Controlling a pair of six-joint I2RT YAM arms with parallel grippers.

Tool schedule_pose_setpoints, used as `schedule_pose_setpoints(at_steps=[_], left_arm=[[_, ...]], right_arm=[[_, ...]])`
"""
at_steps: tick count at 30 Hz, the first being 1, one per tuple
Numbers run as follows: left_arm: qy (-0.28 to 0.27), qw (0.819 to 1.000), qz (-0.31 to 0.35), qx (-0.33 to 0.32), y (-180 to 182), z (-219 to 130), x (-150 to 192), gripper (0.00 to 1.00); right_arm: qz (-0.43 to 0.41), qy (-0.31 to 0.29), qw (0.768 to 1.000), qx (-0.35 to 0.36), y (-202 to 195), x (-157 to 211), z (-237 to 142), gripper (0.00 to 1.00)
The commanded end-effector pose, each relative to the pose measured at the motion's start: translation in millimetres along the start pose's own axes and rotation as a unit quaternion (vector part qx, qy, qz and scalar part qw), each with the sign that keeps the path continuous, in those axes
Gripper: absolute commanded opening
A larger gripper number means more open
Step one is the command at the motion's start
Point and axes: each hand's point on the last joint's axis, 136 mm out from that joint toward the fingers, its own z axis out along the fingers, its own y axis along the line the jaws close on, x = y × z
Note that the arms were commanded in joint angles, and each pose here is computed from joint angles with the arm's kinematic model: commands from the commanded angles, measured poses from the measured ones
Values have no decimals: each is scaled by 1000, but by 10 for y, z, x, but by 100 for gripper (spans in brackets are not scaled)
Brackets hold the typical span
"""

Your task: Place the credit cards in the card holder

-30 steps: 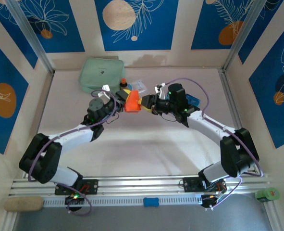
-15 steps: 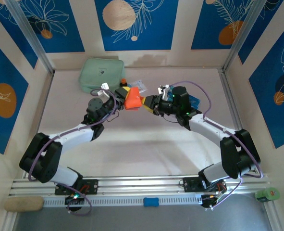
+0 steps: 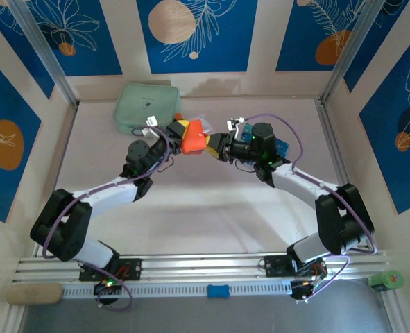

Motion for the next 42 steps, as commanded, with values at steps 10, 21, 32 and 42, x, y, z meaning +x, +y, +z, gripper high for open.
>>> schedule_pose_setpoints(at_steps=[10,21,32,42], left_arm=[[-11,997,-19,70,-330,73,36,0],[-23,996,-29,86,-347,76,22,0],[-22,997,-29,73,-244,52,53,0],[-16,997,-31,66,-158,80,88,0]], right_arm=[[17,26,999,-42,35,90,68,28],[31,17,997,-70,74,56,4,28],[21,17,995,-100,293,49,-52,28],[21,17,994,-109,337,52,-66,16]])
